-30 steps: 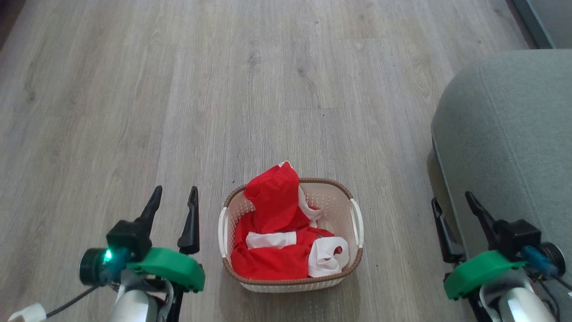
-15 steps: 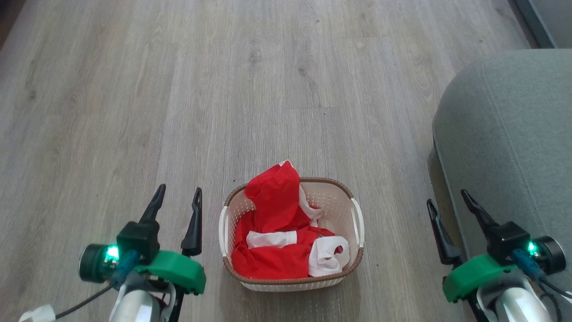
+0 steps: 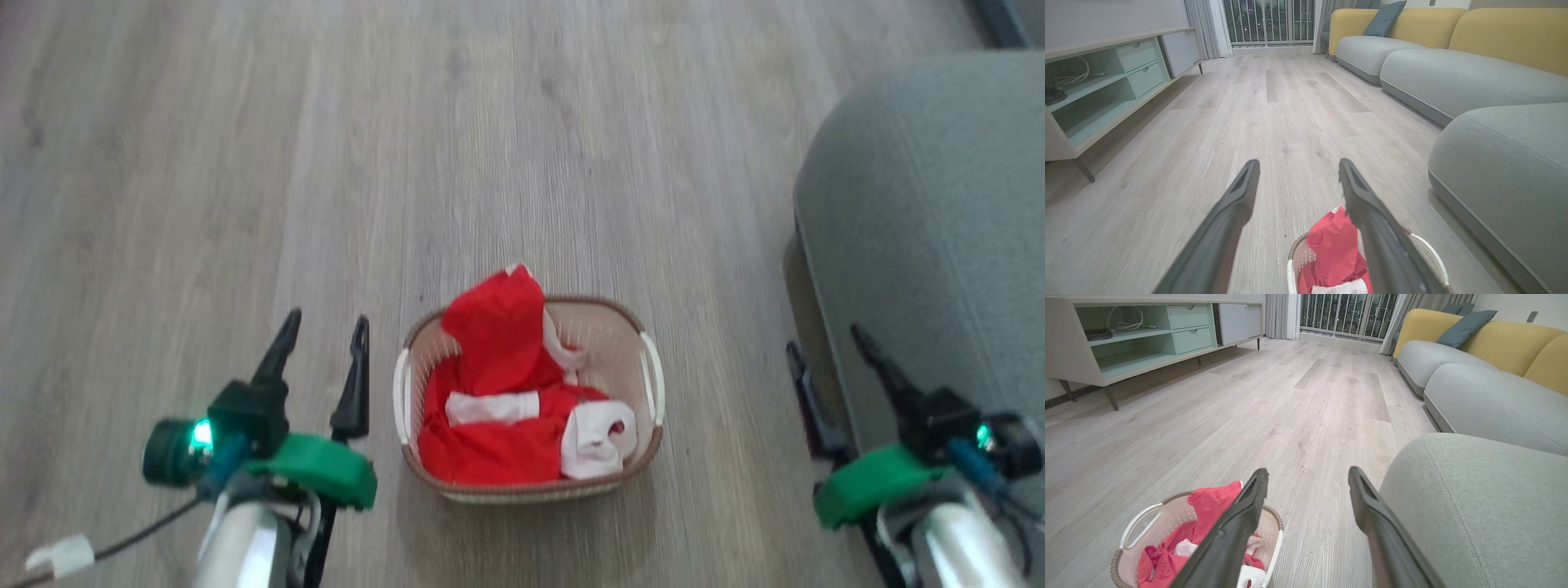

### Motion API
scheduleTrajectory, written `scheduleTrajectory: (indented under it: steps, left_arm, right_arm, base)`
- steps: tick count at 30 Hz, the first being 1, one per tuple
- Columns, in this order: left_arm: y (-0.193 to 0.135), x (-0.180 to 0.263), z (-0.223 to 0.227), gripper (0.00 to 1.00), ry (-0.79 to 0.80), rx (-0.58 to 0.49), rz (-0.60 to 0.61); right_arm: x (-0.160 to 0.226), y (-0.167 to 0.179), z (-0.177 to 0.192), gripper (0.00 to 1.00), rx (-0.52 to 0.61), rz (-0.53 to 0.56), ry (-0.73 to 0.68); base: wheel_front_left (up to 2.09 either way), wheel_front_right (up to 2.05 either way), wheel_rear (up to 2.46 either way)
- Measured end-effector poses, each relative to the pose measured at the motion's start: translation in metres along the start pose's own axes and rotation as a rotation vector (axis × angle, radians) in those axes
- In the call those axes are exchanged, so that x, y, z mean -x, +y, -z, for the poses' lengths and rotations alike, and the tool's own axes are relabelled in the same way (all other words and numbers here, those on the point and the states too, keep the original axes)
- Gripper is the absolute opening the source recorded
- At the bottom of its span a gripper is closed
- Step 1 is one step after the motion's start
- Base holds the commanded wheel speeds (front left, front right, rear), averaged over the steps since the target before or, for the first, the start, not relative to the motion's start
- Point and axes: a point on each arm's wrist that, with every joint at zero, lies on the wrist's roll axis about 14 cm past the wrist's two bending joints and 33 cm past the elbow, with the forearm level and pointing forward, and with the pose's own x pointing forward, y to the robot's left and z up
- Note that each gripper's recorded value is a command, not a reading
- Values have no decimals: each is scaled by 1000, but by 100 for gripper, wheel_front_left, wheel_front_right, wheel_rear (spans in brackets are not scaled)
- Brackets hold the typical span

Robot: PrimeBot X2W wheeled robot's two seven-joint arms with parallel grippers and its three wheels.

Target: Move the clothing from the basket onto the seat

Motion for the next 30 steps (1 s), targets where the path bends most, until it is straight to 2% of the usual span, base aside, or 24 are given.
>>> scheduleTrajectory:
  steps: [6,10,16,22,30]
  left_arm:
    - [-11,-41,7,100,-2,12,43]
    - [-22,-75,35,100,47,11,86]
    - [-44,-101,125,100,259,17,166]
    - [-79,-122,205,100,437,-23,301]
    - [-117,-122,293,100,726,-108,447]
  right_arm:
    - [-40,-23,-15,100,-10,55,-59]
    - [-71,-32,-13,100,-22,73,-76]
    - [-103,-38,22,100,-44,87,-21]
    - [-126,-42,54,100,-59,93,23]
    - [-128,-51,89,100,-63,118,95]
  base:
    - [0,0,0]
    - [0,0,0]
    - [0,0,0]
    - [0,0,0]
    - [0,0,0]
